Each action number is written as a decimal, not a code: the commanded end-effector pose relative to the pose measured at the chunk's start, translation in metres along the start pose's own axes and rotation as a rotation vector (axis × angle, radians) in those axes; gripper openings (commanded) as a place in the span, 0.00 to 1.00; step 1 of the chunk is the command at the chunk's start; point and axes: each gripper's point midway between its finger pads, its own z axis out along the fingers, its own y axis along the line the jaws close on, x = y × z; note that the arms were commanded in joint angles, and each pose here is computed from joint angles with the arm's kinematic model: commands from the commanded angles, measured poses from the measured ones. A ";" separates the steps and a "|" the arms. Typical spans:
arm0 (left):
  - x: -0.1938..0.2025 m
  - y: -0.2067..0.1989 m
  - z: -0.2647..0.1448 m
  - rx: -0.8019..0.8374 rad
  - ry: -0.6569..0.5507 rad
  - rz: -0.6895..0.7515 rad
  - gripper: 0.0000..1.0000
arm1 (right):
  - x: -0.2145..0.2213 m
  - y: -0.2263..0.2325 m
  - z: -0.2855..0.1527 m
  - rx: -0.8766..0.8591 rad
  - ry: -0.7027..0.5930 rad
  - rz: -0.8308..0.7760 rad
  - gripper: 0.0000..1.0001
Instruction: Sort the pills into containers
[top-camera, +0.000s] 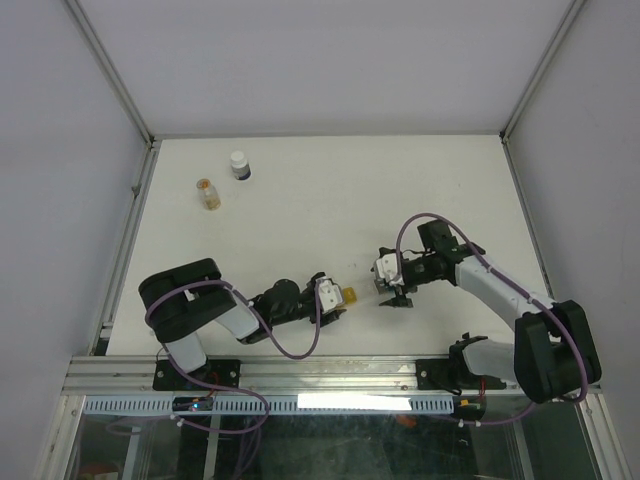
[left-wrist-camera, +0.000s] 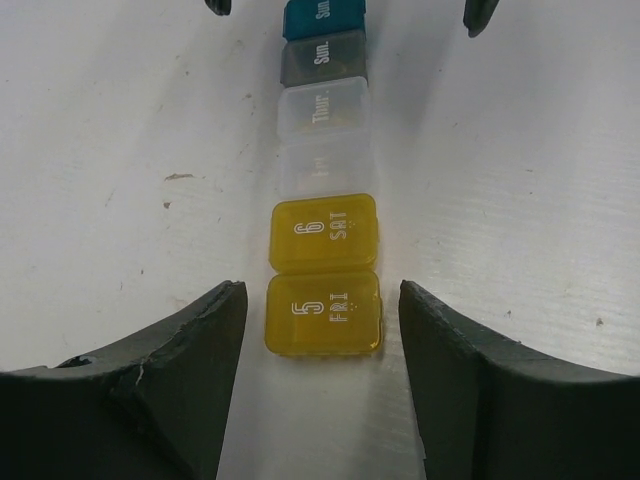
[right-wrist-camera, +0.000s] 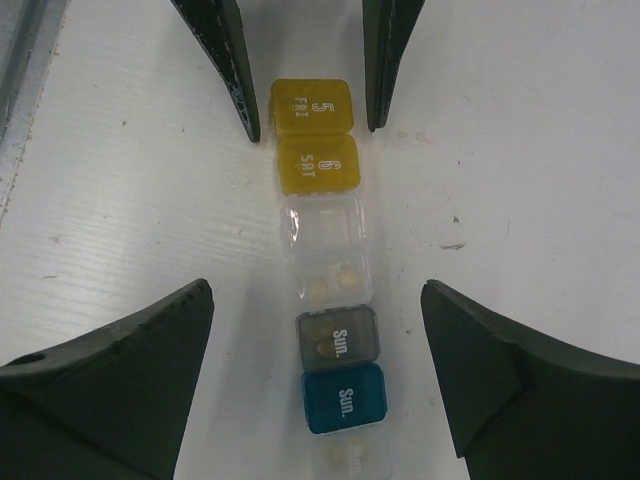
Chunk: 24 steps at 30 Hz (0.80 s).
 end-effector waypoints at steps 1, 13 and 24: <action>-0.031 0.004 0.010 0.013 -0.126 -0.004 0.61 | -0.001 -0.013 0.005 0.030 -0.003 -0.033 0.88; -0.028 0.001 0.020 0.042 -0.133 -0.034 0.52 | 0.003 -0.009 0.016 0.006 -0.001 -0.010 0.82; -0.034 0.003 0.026 0.046 -0.159 -0.019 0.30 | 0.014 -0.007 0.023 -0.003 0.034 0.000 0.80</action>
